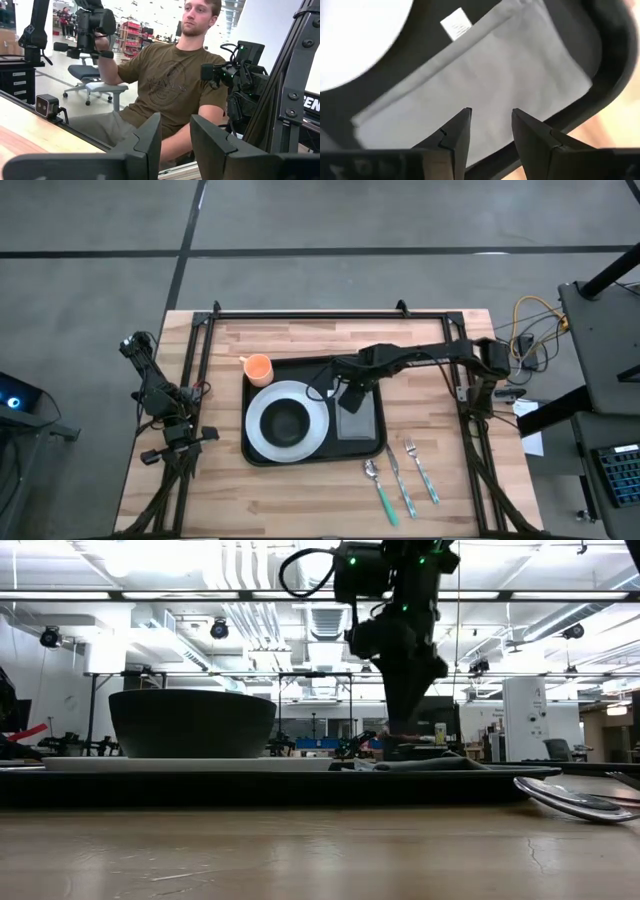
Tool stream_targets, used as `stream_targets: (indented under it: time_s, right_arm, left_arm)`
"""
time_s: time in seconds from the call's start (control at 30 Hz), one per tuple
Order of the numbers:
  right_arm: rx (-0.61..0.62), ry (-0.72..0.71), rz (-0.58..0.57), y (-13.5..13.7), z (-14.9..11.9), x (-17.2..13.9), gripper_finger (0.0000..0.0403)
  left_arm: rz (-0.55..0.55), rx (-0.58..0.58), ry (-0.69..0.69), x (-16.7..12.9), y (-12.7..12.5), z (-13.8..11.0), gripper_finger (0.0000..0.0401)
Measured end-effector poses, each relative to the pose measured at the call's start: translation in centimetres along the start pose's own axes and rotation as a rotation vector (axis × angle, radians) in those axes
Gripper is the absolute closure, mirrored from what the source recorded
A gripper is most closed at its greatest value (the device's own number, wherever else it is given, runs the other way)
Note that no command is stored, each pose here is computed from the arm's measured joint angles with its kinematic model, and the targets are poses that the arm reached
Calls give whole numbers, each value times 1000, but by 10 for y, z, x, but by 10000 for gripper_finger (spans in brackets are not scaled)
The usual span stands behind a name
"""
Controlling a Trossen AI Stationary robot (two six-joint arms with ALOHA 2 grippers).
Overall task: Set up tray
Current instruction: Put the green fork on the gray table napkin
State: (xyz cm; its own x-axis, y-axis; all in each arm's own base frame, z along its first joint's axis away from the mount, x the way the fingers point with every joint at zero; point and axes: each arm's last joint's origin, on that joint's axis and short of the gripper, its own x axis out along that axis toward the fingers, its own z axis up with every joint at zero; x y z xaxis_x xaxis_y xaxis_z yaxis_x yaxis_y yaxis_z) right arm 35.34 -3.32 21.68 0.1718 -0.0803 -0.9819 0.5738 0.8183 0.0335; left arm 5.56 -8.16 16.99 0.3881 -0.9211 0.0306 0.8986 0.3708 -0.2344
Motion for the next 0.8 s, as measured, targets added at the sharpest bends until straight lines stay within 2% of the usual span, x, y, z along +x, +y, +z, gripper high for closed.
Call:
stream_targets:
  time_s: [0.17,0.43,0.8]
  right_arm:
    - [103,21,4,12,-15,-4,271]
    - [165,78,-26,44,-49,-5,280]
    - [295,83,-16,82,-87,-11,269]
  left_arm:
    - [-1,0,-1,0,0,0,316]
    - [-1,0,0,0,0,0,316]
    - [-1,0,0,0,0,0,316]
